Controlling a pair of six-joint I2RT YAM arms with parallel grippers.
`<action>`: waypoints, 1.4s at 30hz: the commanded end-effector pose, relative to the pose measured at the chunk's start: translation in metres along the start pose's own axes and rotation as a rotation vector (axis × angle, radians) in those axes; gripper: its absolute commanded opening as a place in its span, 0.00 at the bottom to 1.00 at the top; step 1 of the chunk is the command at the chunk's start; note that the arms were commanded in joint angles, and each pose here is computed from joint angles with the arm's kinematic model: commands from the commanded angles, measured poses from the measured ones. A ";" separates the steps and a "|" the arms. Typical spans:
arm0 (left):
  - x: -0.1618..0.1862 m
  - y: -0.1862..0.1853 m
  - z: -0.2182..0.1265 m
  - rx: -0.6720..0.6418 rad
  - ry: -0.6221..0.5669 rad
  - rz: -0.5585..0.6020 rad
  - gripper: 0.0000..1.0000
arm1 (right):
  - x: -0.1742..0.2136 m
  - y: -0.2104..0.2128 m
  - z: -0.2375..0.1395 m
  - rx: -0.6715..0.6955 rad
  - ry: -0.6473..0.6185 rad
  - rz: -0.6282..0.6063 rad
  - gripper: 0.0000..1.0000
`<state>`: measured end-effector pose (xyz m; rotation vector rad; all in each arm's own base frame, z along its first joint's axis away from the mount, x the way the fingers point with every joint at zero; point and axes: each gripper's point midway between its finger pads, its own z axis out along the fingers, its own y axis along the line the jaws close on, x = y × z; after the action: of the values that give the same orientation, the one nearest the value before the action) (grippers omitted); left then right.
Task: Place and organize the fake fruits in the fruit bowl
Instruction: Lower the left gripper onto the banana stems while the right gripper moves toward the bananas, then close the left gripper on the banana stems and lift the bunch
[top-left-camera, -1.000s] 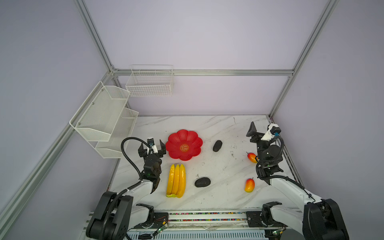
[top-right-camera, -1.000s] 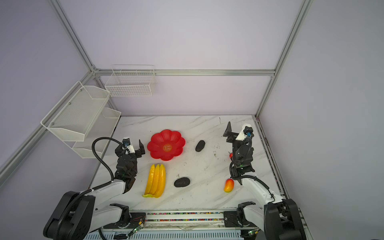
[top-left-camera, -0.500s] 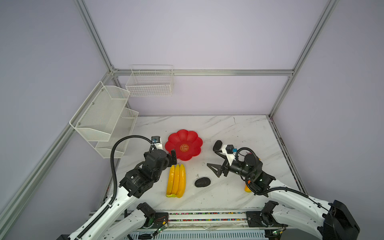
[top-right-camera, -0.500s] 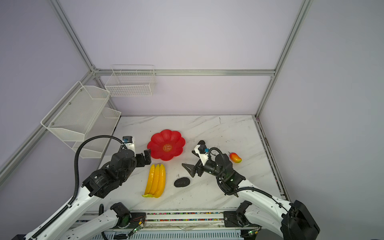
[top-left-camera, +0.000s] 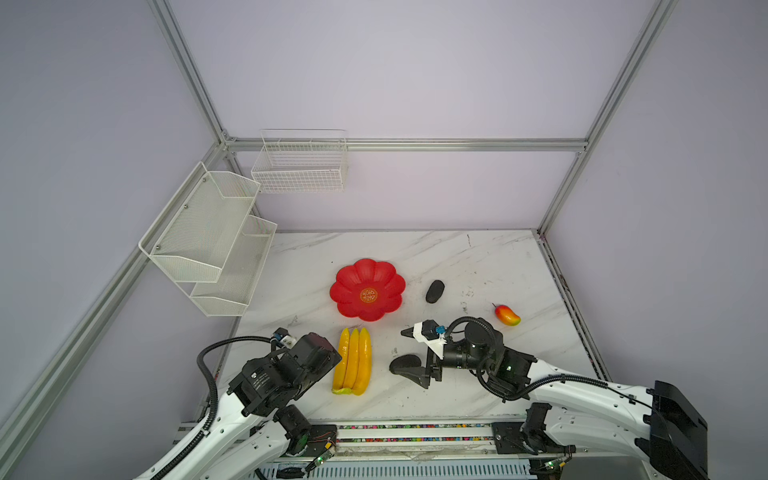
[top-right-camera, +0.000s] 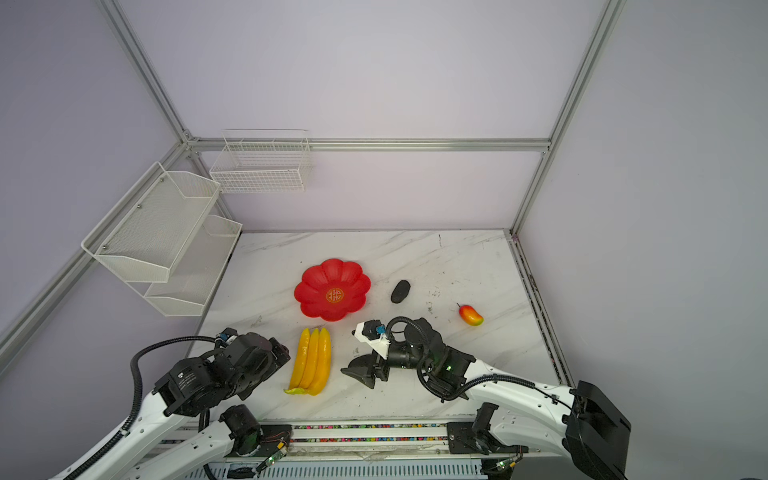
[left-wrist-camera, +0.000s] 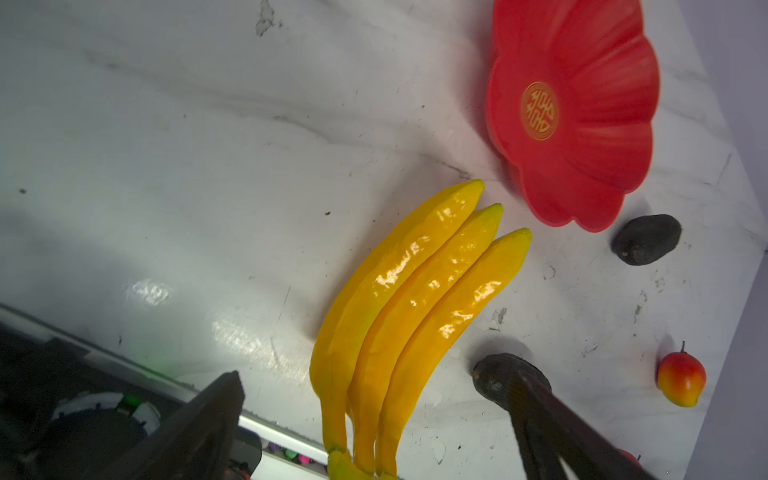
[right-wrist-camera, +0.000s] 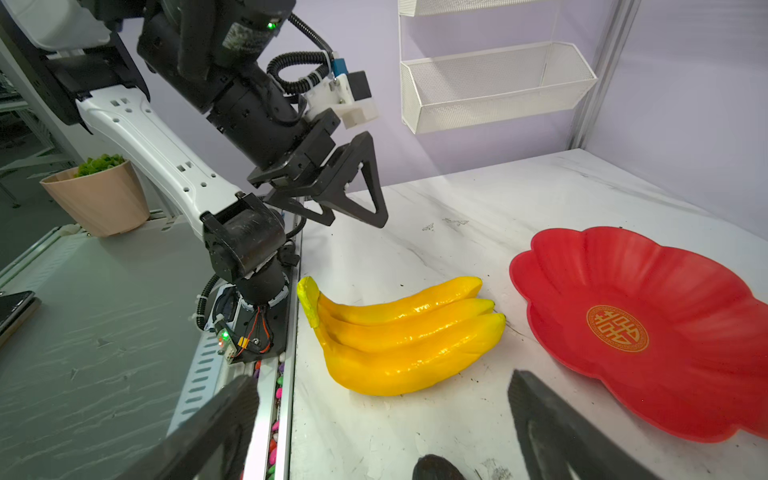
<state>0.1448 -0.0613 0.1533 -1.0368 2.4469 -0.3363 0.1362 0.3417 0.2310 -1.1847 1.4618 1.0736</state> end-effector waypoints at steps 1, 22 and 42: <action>0.017 0.021 0.004 -0.100 0.056 -0.183 1.00 | -0.008 -0.001 -0.002 0.018 -0.016 -0.052 0.98; 0.074 -0.004 0.010 -0.190 0.161 -0.185 0.91 | 0.017 -0.026 0.014 0.114 0.092 -0.020 0.97; 0.088 0.024 0.035 -0.232 0.155 -0.262 0.68 | 0.017 -0.027 0.014 0.120 0.090 -0.014 0.97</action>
<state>0.0965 -0.1221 0.0961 -1.3399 2.6233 -0.2456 0.1618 0.3449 0.2007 -1.1584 1.5956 0.9327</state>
